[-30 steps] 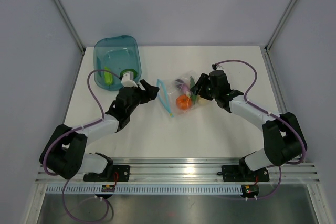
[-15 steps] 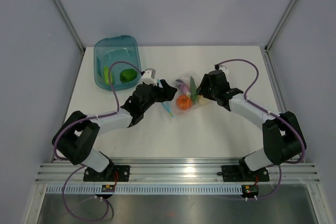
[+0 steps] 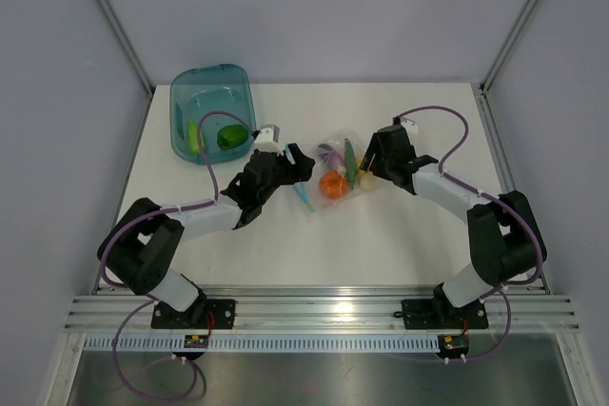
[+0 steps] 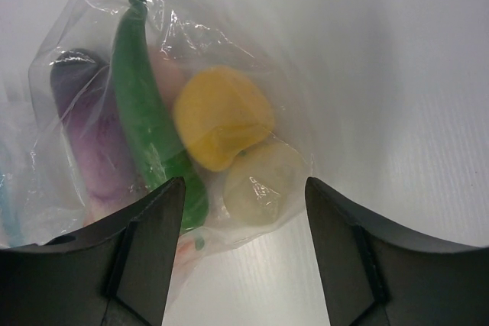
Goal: Open the zip-top bag and remove the fake food
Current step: Pick up the fake vegetable from the zipper food storage bag.
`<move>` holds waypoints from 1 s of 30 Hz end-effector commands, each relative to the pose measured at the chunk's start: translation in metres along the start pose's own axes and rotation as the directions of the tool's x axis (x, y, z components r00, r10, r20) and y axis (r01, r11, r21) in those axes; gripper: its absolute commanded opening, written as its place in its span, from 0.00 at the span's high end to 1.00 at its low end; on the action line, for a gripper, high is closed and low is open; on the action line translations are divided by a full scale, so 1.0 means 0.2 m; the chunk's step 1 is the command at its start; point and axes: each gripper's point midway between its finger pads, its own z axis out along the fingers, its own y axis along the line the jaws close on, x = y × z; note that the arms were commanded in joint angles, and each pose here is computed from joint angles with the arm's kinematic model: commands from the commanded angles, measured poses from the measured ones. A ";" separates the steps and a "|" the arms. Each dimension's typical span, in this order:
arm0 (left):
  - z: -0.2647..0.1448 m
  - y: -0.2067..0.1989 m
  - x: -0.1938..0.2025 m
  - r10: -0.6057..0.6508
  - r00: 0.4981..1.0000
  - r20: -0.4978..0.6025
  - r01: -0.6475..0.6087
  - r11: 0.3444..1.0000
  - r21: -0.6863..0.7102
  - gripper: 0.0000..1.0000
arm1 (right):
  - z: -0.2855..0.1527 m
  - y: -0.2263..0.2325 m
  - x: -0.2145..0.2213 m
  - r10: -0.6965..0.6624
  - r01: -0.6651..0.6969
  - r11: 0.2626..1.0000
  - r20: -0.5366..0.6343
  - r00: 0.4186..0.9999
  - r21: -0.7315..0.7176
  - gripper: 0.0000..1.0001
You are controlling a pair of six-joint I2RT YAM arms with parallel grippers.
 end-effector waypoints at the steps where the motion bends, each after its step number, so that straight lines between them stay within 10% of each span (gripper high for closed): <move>1: -0.02 0.03 -0.13 0.009 0.996 0.091 -0.003 0.998 -0.066 0.23 | 0.00 0.03 -0.12 0.030 -0.029 1.000 0.057 0.998 -0.005 0.27; 12: 0.07 0.00 0.00 -0.014 1.000 -0.004 0.013 1.000 -0.022 0.25 | 0.07 0.01 -0.09 0.092 -0.091 0.995 0.014 0.996 -0.049 0.27; 19: 0.06 -0.11 -0.03 -0.014 1.000 0.005 0.013 0.996 0.089 0.49 | 0.12 0.01 -0.06 0.134 -0.135 0.988 -0.014 0.991 -0.080 0.31; 30: 0.00 -0.22 -0.08 -0.023 1.000 0.013 0.020 0.981 0.194 1.00 | 0.12 -0.03 -0.07 0.197 -0.196 0.977 0.002 0.980 -0.089 1.00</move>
